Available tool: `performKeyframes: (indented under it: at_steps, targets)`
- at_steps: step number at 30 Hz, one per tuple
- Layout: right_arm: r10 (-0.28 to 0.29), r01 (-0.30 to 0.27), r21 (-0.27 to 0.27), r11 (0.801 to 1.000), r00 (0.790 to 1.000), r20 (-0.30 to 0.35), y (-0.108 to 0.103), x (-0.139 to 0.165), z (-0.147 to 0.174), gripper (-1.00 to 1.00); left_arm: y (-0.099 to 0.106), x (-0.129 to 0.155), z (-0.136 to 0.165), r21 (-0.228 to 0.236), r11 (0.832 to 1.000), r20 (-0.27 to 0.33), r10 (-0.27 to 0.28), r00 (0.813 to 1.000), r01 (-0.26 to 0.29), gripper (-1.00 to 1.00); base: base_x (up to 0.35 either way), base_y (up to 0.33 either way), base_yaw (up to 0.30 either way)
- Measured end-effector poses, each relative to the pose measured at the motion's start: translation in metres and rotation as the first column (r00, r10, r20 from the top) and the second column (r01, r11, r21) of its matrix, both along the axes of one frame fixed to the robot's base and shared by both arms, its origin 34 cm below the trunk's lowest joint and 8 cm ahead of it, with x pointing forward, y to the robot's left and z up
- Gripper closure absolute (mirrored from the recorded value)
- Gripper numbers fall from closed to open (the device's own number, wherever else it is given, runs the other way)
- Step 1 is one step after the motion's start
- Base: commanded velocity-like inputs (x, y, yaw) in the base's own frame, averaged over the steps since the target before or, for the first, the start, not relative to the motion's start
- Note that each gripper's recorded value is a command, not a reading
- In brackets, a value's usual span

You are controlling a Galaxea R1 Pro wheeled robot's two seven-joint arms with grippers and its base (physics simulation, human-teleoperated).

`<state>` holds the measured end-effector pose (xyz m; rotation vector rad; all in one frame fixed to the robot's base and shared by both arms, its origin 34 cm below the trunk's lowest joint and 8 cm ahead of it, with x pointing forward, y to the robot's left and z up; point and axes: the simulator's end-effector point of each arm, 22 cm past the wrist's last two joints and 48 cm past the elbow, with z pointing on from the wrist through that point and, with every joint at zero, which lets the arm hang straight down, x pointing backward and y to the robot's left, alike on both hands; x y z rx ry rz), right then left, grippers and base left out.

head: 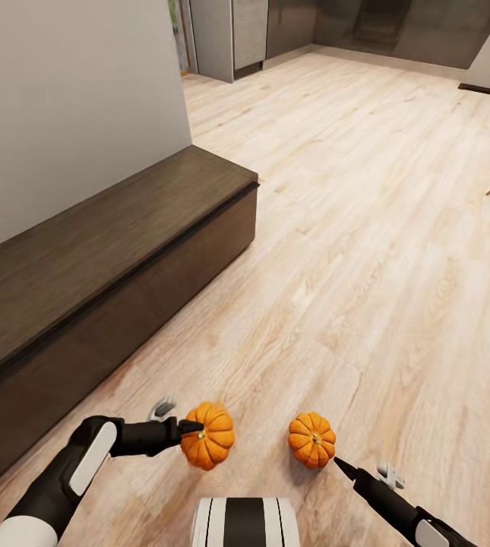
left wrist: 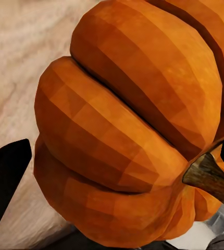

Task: Place each of the two pumpkins and all three candles from the living room inside a cabinet in the living room (use any cabinet), then make sure every cabinet is closed, and position the cauldron so it is next to a table in the living room.

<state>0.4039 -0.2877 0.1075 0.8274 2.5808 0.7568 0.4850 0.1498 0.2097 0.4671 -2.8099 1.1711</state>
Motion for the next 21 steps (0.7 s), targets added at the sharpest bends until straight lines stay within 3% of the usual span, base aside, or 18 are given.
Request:
performKeyframes:
  at_steps: [3, 6, 21]
  targets:
    - [0.000, 0.000, -0.001, 1.000, 1.000, 0.001, 0.000, 0.000, 0.000, -1.00, 0.008, 0.017, 0.018, -0.036, 0.999, 0.062, -0.001, 0.998, 0.003, 1.00, 0.111, 0.000, 0.000]
    - [0.000, 0.000, -0.001, 1.000, 1.000, 0.001, 0.000, 0.000, 0.000, -1.00, 0.011, 0.021, 0.024, -0.049, 0.999, 0.082, -0.004, 0.997, 0.008, 1.00, 0.174, 0.000, 0.000]
    - [-0.002, 0.002, -0.011, 1.000, 1.000, -0.007, -0.002, -0.001, -0.002, -1.00, 0.006, 0.021, 0.025, -0.062, 0.998, 0.080, -0.002, 0.997, 0.007, 1.00, 0.104, -0.006, 0.000]
